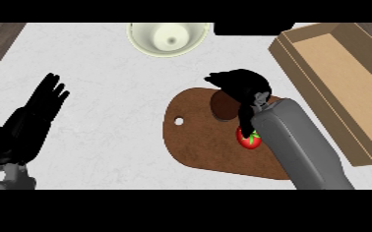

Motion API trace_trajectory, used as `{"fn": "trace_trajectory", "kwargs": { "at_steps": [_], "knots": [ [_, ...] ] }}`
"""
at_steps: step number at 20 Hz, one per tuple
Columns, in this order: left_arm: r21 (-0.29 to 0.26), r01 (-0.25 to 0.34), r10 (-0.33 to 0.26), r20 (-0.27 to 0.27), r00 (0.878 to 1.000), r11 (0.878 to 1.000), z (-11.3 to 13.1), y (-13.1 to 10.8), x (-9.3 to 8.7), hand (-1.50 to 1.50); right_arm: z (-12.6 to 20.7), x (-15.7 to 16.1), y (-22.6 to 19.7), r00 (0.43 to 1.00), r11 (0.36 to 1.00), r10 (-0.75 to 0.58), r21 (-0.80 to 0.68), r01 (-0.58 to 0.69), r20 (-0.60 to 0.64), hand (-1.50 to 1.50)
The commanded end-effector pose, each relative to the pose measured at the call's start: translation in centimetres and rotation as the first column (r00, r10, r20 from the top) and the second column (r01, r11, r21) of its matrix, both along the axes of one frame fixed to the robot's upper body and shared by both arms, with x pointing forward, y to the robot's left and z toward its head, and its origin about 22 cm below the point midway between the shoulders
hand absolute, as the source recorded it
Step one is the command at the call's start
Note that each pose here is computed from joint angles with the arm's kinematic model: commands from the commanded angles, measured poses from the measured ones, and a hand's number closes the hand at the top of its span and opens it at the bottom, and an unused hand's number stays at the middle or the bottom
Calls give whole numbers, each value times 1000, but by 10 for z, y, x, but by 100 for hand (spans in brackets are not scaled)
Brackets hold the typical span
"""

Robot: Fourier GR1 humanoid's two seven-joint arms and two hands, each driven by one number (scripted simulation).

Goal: Pick the cupcake from the cutting board and place it in the cardboard box

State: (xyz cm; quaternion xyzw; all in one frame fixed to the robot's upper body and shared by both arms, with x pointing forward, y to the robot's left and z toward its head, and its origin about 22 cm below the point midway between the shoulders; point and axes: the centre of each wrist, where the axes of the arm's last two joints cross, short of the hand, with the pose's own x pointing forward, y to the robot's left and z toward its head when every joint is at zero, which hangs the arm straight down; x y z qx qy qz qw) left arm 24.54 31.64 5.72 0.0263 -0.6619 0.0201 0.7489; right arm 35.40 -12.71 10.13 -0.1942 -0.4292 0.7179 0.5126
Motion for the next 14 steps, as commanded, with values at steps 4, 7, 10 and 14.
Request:
{"fn": "trace_trajectory", "kwargs": {
  "at_steps": [4, 7, 10, 14],
  "knots": [
    [-8, 1, -1, -10, 1000, 1000, -18, -6, 6, 0, -19, 9, -10, 1000, 1000, -14, -10, 15, 4, -150],
    [-18, -4, 4, 6, 1000, 1000, 16, 14, 1, 0, -21, -5, -9, 1000, 1000, 9, -9, -9, 5, -150],
    [-6, 16, -16, -3, 1000, 1000, -10, 10, 11, 0, -33, 15, 0, 999, 1000, 21, 18, -22, 46, 150],
    [-3, -5, 5, 9, 1000, 1000, 11, -3, -5, 0, -22, 15, -2, 994, 995, 83, 55, -87, 71, 150]
  ]
}}
